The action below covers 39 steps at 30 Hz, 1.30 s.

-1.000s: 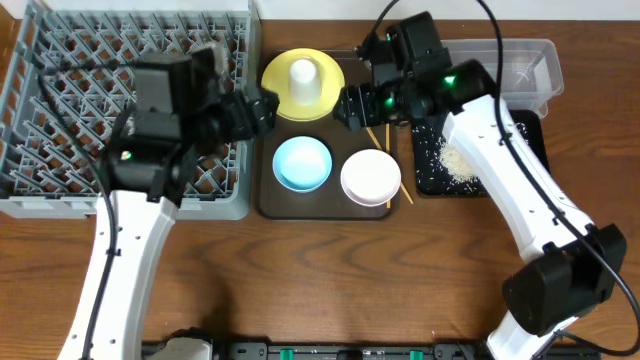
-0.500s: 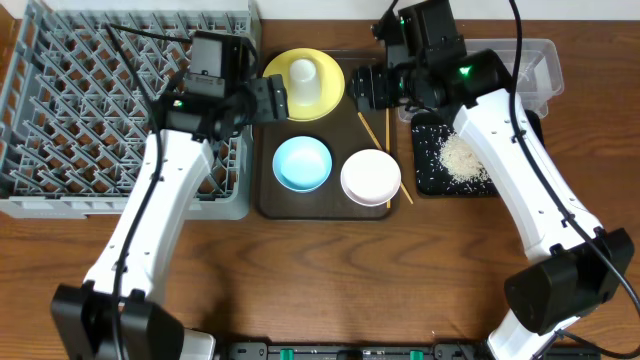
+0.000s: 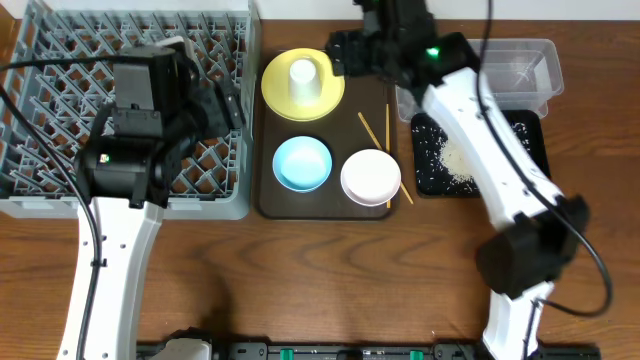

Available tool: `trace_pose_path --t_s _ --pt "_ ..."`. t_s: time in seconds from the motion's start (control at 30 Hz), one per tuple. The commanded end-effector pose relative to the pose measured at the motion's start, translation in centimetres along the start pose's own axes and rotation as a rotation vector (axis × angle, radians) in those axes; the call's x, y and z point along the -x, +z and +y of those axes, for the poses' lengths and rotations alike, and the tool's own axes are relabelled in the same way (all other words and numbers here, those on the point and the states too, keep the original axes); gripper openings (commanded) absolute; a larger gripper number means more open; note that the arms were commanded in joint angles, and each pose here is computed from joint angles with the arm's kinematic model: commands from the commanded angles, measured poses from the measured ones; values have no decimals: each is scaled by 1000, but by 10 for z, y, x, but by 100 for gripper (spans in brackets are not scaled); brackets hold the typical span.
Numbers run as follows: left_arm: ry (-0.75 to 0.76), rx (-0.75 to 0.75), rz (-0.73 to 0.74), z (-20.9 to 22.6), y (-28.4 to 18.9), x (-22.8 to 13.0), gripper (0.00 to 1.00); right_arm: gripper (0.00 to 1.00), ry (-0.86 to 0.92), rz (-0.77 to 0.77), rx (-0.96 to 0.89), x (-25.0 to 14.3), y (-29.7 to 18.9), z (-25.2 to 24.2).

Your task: Sort waste into correct bins and load items into the dishwasher

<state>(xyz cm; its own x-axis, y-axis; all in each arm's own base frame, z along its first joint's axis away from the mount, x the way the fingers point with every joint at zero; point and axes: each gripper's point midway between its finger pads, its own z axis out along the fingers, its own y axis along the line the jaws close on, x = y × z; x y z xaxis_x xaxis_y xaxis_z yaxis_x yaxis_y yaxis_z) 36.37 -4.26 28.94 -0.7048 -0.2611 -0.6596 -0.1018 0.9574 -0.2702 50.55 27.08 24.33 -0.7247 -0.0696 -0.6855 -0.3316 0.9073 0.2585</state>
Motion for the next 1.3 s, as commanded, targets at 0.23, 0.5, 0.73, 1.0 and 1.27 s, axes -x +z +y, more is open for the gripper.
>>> trace_pose_path --t_s 0.23,0.5,0.73,1.0,1.27 --pt "-7 36 62 8 -2 -14 87 83 -91 3 -66 -4 69 15" --pt "-9 50 103 11 -2 -23 87 84 -103 34 -71 -33 128 13" --pt "-11 62 139 13 -2 -31 87 85 -119 22 -82 -50 163 16" --pt "-12 65 148 14 -2 -34 87 87 -128 12 -97 -62 186 16" --pt "-12 66 151 14 -2 -34 87 77 -125 23 -104 -72 198 11"
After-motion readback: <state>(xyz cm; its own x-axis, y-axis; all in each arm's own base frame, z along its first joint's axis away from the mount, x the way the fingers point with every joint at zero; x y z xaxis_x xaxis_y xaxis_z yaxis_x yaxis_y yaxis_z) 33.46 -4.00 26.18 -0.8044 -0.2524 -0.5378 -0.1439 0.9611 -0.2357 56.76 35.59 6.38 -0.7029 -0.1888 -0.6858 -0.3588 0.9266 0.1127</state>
